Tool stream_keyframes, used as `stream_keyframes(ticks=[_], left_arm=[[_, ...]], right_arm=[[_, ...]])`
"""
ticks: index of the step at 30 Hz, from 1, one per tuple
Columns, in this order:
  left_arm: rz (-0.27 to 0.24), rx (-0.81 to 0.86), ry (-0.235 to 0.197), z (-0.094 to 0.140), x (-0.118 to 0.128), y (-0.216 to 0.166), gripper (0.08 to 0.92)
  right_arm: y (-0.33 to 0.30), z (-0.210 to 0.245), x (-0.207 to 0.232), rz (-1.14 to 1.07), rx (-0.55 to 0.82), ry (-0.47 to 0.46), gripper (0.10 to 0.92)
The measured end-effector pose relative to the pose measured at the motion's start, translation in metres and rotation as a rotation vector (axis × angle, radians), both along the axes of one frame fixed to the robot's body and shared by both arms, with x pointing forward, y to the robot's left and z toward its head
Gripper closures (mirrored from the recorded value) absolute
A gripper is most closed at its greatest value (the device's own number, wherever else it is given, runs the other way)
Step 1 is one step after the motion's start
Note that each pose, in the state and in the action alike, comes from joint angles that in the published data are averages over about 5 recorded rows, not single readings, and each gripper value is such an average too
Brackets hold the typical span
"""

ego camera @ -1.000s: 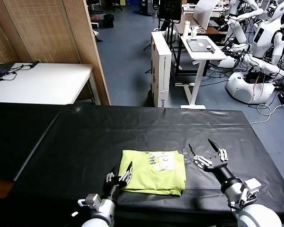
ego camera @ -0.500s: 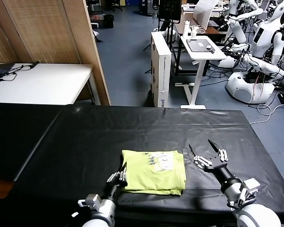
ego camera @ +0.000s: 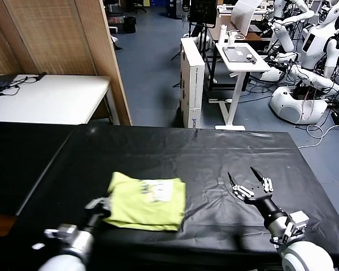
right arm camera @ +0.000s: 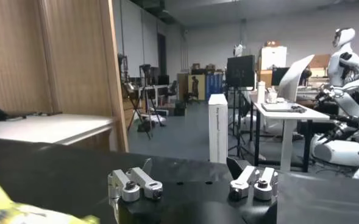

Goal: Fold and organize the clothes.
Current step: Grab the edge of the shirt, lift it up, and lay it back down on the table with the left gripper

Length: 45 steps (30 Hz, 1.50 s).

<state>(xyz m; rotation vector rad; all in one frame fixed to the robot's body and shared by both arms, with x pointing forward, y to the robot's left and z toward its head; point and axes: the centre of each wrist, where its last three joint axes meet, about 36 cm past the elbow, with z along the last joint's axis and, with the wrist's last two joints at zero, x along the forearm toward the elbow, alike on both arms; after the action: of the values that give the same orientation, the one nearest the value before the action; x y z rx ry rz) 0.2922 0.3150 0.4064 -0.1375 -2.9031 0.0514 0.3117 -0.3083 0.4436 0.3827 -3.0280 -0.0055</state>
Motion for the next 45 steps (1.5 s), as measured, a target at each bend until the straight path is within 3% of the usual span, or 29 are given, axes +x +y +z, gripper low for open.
stream_keyframes(ticks=[8, 12, 15, 18, 24, 28, 32, 34, 37, 41, 45], left_arm=[[0.069, 0.233, -0.066, 0.063, -0.003, 0.079, 0.823], [0.104, 0.23, -0.083, 0.088, -0.003, 0.078, 0.823], [0.116, 0.119, -0.071, 0.097, -0.001, 0.051, 0.823], [0.089, -0.1, -0.024, 0.091, 0.0, 0.006, 0.823], [-0.046, -0.494, 0.087, 0.05, 0.016, -0.099, 0.823], [-0.118, -0.615, 0.158, 0.021, 0.033, -0.158, 0.823], [-0.16, -0.616, 0.205, 0.0, 0.039, -0.188, 0.821], [-0.183, -0.593, 0.211, -0.004, 0.039, -0.194, 0.771], [-0.226, -0.545, 0.196, -0.004, 0.035, -0.197, 0.594], [-0.26, -0.474, 0.134, 0.003, 0.029, -0.191, 0.329], [-0.243, -0.425, 0.065, 0.013, 0.027, -0.181, 0.141]], right_arm=[[0.004, -0.011, 0.003, -0.004, 0.01, 0.014, 0.115], [0.004, -0.014, 0.002, -0.006, 0.007, 0.02, 0.115], [0.004, -0.014, 0.0, -0.007, -0.004, 0.024, 0.115], [0.005, -0.015, -0.003, -0.009, -0.021, 0.029, 0.115], [0.011, -0.023, -0.008, -0.003, -0.042, 0.054, 0.115], [0.018, -0.027, -0.007, 0.018, -0.033, 0.079, 0.115], [0.025, -0.025, -0.005, 0.06, -0.011, 0.105, 0.115], [0.028, -0.023, -0.004, 0.08, 0.003, 0.122, 0.115], [0.035, -0.02, -0.002, 0.104, 0.034, 0.157, 0.115], [0.048, -0.019, 0.002, 0.13, 0.091, 0.224, 0.115], [0.064, -0.023, 0.007, 0.148, 0.153, 0.317, 0.115]])
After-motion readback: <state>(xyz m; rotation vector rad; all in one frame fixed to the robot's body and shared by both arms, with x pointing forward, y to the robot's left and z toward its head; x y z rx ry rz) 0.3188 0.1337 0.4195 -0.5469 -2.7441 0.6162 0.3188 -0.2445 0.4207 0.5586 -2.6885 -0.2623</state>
